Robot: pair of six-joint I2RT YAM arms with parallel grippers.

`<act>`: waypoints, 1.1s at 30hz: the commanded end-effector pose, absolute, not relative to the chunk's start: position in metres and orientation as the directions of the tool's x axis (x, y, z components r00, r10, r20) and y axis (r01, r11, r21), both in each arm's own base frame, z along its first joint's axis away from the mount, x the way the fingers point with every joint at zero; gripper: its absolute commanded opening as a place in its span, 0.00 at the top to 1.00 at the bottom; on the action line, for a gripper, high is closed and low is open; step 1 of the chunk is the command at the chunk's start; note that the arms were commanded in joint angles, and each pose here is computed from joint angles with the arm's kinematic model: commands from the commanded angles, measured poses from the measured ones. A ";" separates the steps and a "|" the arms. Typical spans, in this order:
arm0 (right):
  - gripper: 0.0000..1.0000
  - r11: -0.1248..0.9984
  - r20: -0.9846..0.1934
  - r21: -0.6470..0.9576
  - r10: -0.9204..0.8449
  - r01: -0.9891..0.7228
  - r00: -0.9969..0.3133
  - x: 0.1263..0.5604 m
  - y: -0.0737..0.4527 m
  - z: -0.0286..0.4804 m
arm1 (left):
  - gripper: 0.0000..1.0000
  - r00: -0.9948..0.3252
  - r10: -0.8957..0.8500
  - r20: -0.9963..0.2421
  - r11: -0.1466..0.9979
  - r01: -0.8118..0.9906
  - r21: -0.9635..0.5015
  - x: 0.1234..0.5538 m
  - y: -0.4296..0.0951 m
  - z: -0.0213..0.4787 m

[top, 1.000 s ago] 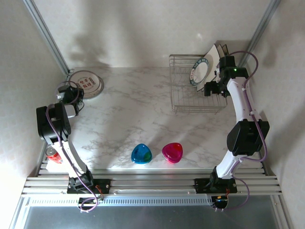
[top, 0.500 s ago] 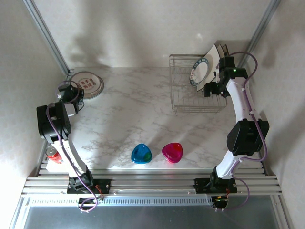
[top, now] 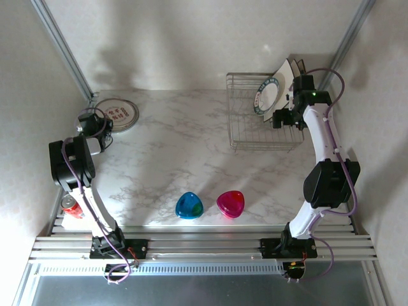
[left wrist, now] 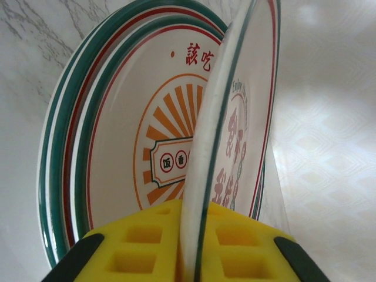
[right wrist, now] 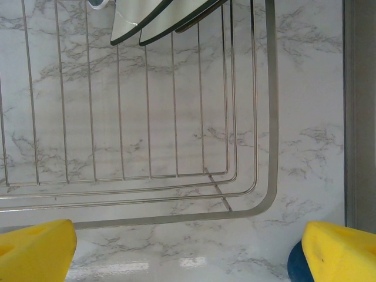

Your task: Unload the plates from the dish rack

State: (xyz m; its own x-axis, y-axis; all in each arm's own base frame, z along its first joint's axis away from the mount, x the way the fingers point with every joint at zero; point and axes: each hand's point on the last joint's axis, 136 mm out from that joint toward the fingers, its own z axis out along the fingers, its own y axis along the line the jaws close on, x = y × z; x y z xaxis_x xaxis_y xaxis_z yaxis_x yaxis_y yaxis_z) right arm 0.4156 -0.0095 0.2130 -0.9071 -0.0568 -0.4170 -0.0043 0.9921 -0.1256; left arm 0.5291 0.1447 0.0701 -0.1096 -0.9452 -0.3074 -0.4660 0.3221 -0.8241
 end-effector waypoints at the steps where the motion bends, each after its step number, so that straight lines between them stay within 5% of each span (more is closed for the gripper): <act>1: 0.01 0.993 -0.416 -0.112 -0.067 -0.022 -0.907 0.416 -0.007 0.211 | 0.84 -0.086 -0.935 -0.343 0.347 -0.411 -0.843 0.538 0.152 0.094; 11: 0.01 0.994 -0.424 -0.108 -0.067 -0.023 -0.903 0.418 -0.006 0.215 | 0.68 -0.104 -0.927 -0.360 0.369 -0.420 -0.829 0.538 0.149 0.095; 24: 0.01 0.995 -0.427 -0.097 -0.067 -0.028 -0.902 0.417 -0.003 0.214 | 0.45 -0.219 -0.818 -0.531 0.559 -0.515 -0.649 0.528 0.151 0.101; 33: 0.01 0.995 -0.434 -0.094 -0.068 -0.030 -0.898 0.417 -0.002 0.215 | 0.44 -0.309 -0.735 -0.604 0.651 -0.572 -0.499 0.516 0.151 0.090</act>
State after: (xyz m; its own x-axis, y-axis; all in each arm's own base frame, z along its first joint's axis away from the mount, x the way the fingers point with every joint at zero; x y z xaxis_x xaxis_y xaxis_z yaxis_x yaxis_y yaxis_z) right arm 0.4165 -0.0051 0.2129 -0.9051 -0.0606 -0.4208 -0.0181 0.9944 -0.1042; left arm 0.5176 0.1470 0.0671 -0.2858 -0.7974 -0.5315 -0.5715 0.5870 -0.5734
